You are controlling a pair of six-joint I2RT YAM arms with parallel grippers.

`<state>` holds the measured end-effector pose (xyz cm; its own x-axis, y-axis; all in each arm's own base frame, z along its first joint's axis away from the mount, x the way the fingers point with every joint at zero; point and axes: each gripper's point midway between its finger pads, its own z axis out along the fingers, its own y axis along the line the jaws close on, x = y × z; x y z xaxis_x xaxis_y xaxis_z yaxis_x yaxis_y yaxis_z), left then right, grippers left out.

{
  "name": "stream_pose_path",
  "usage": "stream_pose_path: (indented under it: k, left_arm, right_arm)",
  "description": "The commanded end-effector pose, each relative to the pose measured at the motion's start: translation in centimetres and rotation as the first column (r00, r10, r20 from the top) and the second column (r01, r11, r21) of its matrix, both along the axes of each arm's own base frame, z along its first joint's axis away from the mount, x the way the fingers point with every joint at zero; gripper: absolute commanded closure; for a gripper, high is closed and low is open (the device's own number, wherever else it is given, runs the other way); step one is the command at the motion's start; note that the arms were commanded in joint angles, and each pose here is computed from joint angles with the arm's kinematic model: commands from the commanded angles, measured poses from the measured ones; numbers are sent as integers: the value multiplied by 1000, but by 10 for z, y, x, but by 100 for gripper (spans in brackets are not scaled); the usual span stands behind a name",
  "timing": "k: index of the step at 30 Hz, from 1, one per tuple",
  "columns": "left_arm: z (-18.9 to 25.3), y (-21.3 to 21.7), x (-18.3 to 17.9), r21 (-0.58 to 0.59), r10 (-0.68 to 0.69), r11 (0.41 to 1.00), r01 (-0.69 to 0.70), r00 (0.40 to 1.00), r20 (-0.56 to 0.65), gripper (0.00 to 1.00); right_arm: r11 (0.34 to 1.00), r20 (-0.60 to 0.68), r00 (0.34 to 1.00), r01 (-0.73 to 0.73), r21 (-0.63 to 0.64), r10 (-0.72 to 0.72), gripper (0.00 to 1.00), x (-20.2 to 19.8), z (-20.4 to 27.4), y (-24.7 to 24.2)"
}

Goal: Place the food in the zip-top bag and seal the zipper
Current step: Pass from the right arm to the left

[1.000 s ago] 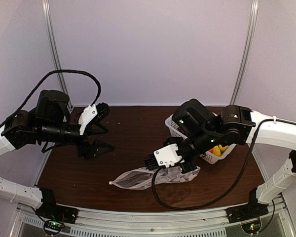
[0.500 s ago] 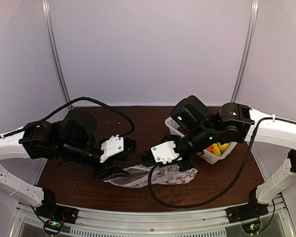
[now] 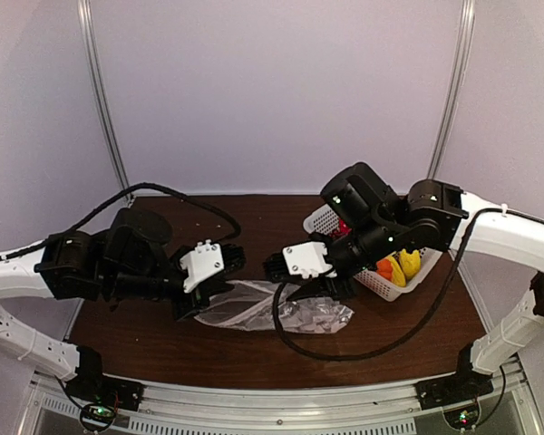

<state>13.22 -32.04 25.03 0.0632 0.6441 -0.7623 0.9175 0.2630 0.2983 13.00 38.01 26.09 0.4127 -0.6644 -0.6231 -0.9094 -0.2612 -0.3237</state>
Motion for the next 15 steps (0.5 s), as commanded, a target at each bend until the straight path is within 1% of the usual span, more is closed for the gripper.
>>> stream_pose_path:
  k: [1, 2, 3, 4, 5, 6, 7, 8, 10, 11, 12, 13, 14, 15]
  left_arm:
    - [27, 48, 51, -16, 302, 953, -303, 946, 118, 100]
    - [34, 65, 65, -13, 391, 919, -393, 910, 135, 100]
    - [45, 85, 79, -20, 481, 875, -484, 863, 156, 100]
    - [59, 109, 94, -40, 594, 801, -597, 784, 183, 100]
    - [76, 132, 106, -79, 693, 716, -694, 692, 202, 100]
    - [94, 146, 112, -109, 745, 661, -742, 632, 212, 100]
    - [100, 149, 114, -110, 755, 649, -753, 618, 220, 100]
    - [101, 146, 115, -98, 748, 655, -750, 624, 223, 100]
    - [85, 126, 117, -53, 715, 692, -720, 675, 181, 100]
    - [65, 107, 118, -7, 678, 729, -685, 720, 146, 100]
    - [46, 82, 115, 22, 618, 783, -621, 782, 79, 100]
    - [25, 70, 115, 63, 595, 799, -597, 802, 53, 100]
    - [5, 53, 113, 86, 559, 826, -557, 829, 0, 100]
    - [-8, 38, 115, 84, 539, 840, -535, 841, -35, 100]
  right_arm:
    - [969, -89, 978, 200, 144, -189, 56, 66, 39, -37]
    - [947, -121, 963, 259, 189, -240, 52, 86, 51, -49]
    - [921, -160, 943, 321, 220, -290, 47, 104, 58, -62]
    - [885, -185, 920, 385, 262, -345, 43, 123, 68, -75]
    - [840, -211, 885, 461, 285, -414, 40, 144, 72, -88]
    - [791, -222, 844, 536, 295, -488, 39, 162, 72, -102]
    - [742, -234, 798, 602, 293, -555, 39, 179, 69, -116]
    - [699, -243, 754, 656, 283, -610, 38, 192, 63, -129]
    - [617, -254, 666, 746, 253, -701, 38, 213, 49, -153]
    - [575, -244, 618, 785, 229, -747, 38, 221, 39, -165]
    - [526, -240, 566, 824, 213, -789, 38, 230, 31, -178]
    - [488, -232, 523, 851, 195, -820, 38, 234, 22, -187]
    - [453, -222, 486, 872, 183, -845, 38, 240, 15, -197]
    - [420, -212, 449, 892, 167, -868, 37, 244, 7, -207]
